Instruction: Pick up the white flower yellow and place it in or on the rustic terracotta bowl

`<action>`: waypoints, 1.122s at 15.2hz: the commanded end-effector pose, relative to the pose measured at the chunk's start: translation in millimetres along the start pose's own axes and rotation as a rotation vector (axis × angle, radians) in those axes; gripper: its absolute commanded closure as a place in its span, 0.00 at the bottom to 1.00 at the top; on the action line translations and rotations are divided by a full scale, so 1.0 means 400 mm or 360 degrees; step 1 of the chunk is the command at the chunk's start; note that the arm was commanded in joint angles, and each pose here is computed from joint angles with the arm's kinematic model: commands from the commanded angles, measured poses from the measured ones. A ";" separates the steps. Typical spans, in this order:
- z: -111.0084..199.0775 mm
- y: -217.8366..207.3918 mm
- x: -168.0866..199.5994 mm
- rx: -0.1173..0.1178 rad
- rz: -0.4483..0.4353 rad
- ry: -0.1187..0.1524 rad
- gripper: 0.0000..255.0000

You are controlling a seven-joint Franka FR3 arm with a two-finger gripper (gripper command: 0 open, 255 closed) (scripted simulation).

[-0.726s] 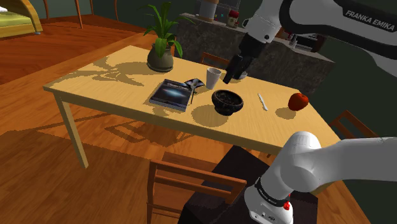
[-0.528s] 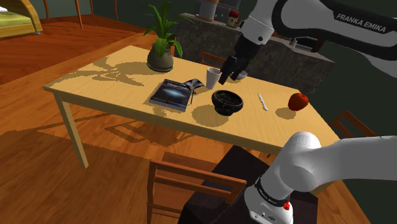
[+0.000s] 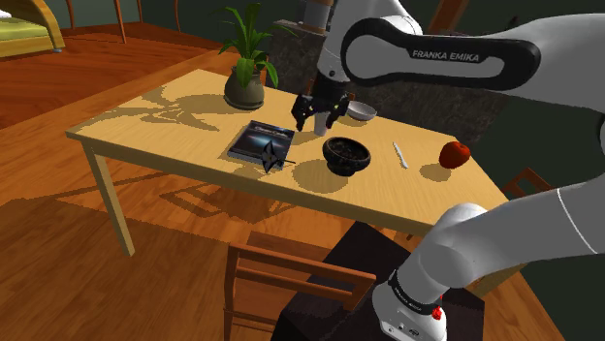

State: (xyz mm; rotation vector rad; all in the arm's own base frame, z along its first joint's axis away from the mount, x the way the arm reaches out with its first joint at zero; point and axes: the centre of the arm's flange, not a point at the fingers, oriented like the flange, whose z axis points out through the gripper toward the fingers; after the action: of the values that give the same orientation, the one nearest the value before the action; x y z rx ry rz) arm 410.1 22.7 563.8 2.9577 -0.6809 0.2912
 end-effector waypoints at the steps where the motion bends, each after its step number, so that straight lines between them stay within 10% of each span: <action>1: 0.050 -0.036 0.044 -0.0070 0.0169 0.0013 0.00; 12: 0.306 -0.073 0.323 -0.0467 0.1027 0.0081 0.00; 17: 0.369 -0.054 0.320 -0.0467 0.1027 0.0081 0.00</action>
State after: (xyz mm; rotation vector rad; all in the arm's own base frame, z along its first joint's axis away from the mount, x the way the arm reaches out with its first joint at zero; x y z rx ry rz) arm 555.9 -29.8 450.2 2.3726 -1.5077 0.2743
